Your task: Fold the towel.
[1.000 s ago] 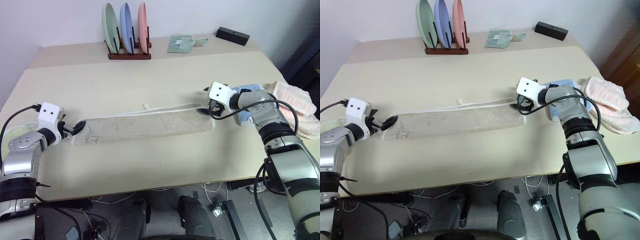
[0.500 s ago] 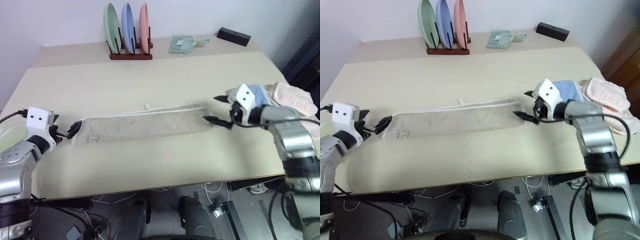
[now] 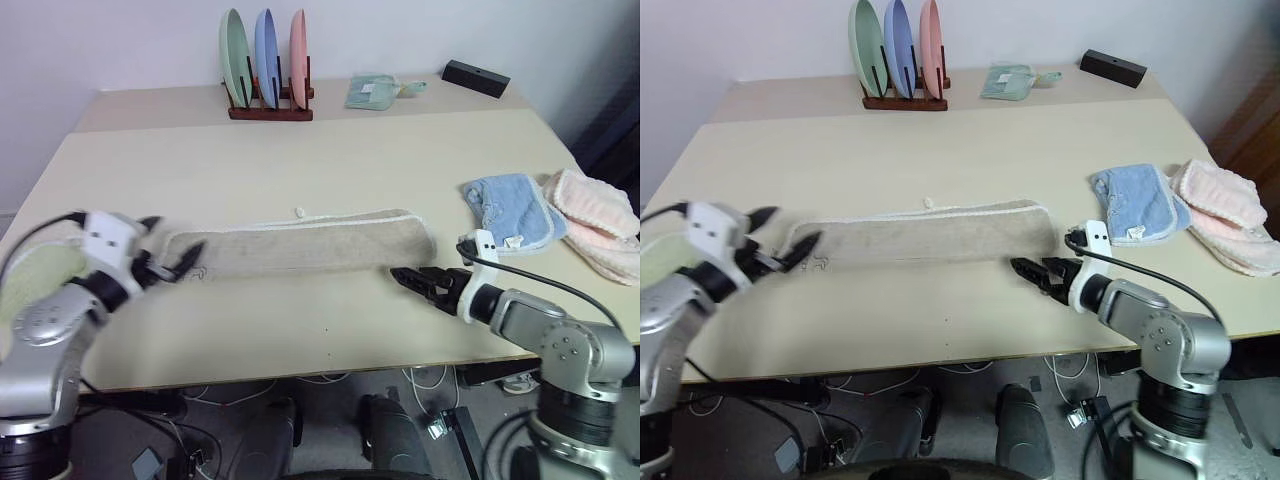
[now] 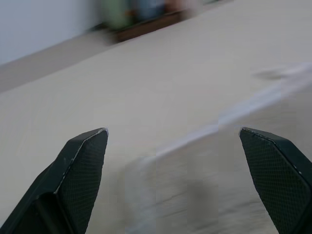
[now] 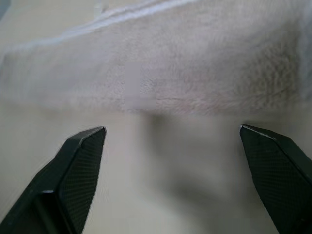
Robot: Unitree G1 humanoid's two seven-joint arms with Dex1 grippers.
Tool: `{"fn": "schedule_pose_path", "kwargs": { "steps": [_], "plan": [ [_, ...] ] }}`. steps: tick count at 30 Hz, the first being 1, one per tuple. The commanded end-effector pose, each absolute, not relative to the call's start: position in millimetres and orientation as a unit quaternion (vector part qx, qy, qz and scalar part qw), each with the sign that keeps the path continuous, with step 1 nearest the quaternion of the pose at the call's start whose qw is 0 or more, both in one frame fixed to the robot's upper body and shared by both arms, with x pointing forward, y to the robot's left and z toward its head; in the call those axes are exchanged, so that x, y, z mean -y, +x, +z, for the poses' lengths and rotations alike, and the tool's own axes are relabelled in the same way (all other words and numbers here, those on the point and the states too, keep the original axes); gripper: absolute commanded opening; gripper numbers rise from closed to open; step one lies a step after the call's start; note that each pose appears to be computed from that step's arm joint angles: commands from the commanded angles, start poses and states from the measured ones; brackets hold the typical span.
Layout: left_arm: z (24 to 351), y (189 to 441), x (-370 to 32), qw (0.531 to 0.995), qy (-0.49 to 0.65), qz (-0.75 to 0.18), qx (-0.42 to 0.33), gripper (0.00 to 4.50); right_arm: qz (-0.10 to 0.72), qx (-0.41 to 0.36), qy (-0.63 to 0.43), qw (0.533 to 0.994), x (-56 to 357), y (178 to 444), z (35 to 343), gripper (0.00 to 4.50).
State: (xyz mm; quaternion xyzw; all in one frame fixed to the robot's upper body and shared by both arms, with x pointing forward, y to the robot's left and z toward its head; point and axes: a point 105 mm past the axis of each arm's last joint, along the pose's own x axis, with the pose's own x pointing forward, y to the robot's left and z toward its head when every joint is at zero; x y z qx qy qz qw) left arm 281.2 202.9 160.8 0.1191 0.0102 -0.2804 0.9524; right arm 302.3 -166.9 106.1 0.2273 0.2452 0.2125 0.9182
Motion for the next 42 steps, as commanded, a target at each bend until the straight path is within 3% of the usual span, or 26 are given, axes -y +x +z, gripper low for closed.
{"fn": "schedule_pose_path", "kwargs": {
  "steps": [1,7,8,10,17,21,26,29,31,37,42],
  "plan": [
    [163.9,265.8,-162.9,0.926,0.107,-0.363,-0.004,4.44,0.16,-0.237,0.269,0.92,175.3,310.4,111.5,4.46],
    [156.3,257.6,-115.9,0.904,0.064,-0.422,-0.002,4.44,0.069,-0.227,0.356,0.904,182.4,340.3,110.0,4.46],
    [155.5,257.3,-113.8,0.904,0.063,-0.424,-0.003,4.46,0.064,-0.23,0.359,0.902,182.5,342.0,109.2,4.21],
    [154.6,255.0,-108.2,0.9,0.058,-0.431,-0.002,4.46,0.051,-0.228,0.369,0.899,183.1,346.8,108.8,3.61],
    [150.5,249.0,-101.0,0.895,0.051,-0.443,-0.007,4.46,0.032,-0.198,0.367,0.908,192.3,352.9,121.8,0.07],
    [146.3,248.2,-100.6,0.894,0.052,-0.445,-0.012,4.46,0.033,-0.16,0.325,0.932,216.7,348.8,146.7,0.02],
    [142.3,251.6,-99.8,0.891,0.053,-0.45,-0.016,4.46,0.061,-0.112,0.167,0.978,243.6,344.1,193.3,0.02],
    [141.9,253.1,-98.8,0.889,0.055,-0.454,-0.016,4.46,0.123,-0.096,0.067,0.986,224.8,344.2,210.7,0.02],
    [141.9,254.2,-98.2,0.888,0.057,-0.456,-0.015,4.46,0.207,-0.084,-0.029,0.974,188.2,339.1,218.1,0.02],
    [141.9,254.7,-96.8,0.888,0.059,-0.456,-0.013,4.46,0.37,-0.095,-0.197,0.903,117.0,317.6,189.5,0.02],
    [140.4,251.2,-94.8,0.888,0.06,-0.455,-0.014,4.46,0.393,-0.113,-0.234,0.882,89.5,322.6,153.1,0.02]
  ]
}}
